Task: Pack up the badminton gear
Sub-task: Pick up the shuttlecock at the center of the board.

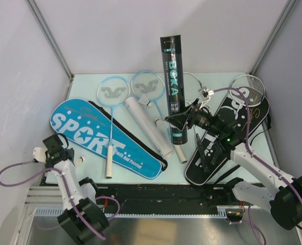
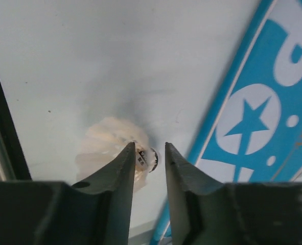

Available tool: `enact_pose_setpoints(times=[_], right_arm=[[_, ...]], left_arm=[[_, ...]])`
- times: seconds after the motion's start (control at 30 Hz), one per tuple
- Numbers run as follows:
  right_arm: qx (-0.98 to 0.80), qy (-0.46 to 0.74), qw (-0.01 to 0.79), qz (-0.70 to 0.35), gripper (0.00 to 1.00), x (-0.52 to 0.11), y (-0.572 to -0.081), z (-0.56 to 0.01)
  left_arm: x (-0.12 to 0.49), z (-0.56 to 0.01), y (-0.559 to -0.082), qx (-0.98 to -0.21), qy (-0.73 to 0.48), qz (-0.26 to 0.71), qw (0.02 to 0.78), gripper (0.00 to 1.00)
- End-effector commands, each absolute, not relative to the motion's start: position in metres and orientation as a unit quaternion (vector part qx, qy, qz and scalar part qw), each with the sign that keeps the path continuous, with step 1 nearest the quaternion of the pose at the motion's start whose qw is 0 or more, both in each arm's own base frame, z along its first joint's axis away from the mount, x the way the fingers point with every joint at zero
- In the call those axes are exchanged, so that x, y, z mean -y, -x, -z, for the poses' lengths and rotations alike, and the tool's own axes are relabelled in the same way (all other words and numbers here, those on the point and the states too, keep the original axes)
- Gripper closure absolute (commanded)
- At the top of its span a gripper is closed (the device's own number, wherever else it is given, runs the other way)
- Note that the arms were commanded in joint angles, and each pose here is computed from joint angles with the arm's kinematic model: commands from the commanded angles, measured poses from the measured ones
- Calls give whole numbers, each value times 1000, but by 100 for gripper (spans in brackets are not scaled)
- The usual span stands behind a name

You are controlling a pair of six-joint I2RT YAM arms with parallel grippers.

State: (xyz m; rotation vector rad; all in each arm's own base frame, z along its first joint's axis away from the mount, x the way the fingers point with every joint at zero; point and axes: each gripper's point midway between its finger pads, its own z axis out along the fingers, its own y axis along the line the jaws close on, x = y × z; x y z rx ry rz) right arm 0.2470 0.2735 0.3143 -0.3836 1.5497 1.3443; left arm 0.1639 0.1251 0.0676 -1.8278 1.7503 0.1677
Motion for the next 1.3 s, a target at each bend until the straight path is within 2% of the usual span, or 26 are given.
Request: enact_pose_setpoints(times=[0.0, 0.07, 0.17, 0.53, 0.73, 0.93, 1.07, 1.27], right_arm=[[-603, 171, 546, -556, 76, -269, -243, -346], [-604, 172, 545, -555, 75, -269, -243, -348], [-606, 174, 547, -552, 75, -268, -242, -350], [-629, 185, 539, -529, 75, -270, -244, -333], [-650, 227, 544, -480, 75, -267, -251, -306], [-640, 324, 565, -409, 74, -260, -250, -285], [-639, 396, 558, -350, 72, -256, -252, -255], [-646, 432, 548, -309, 71, -252, -261, -228]], left_arm=[[-129, -85, -169, -624, 701, -46, 343, 77], [-129, -90, -170, -618, 701, -40, 353, 93], [-129, -98, -172, -610, 701, -33, 367, 99], [-128, -151, -187, -603, 675, 1, 425, 100], [-119, -204, -208, -621, 625, 36, 472, 100], [-85, -269, -239, -670, 522, 76, 523, 100], [-44, -289, -261, -723, 434, 134, 521, 100], [17, -313, -278, -781, 289, 239, 500, 100]])
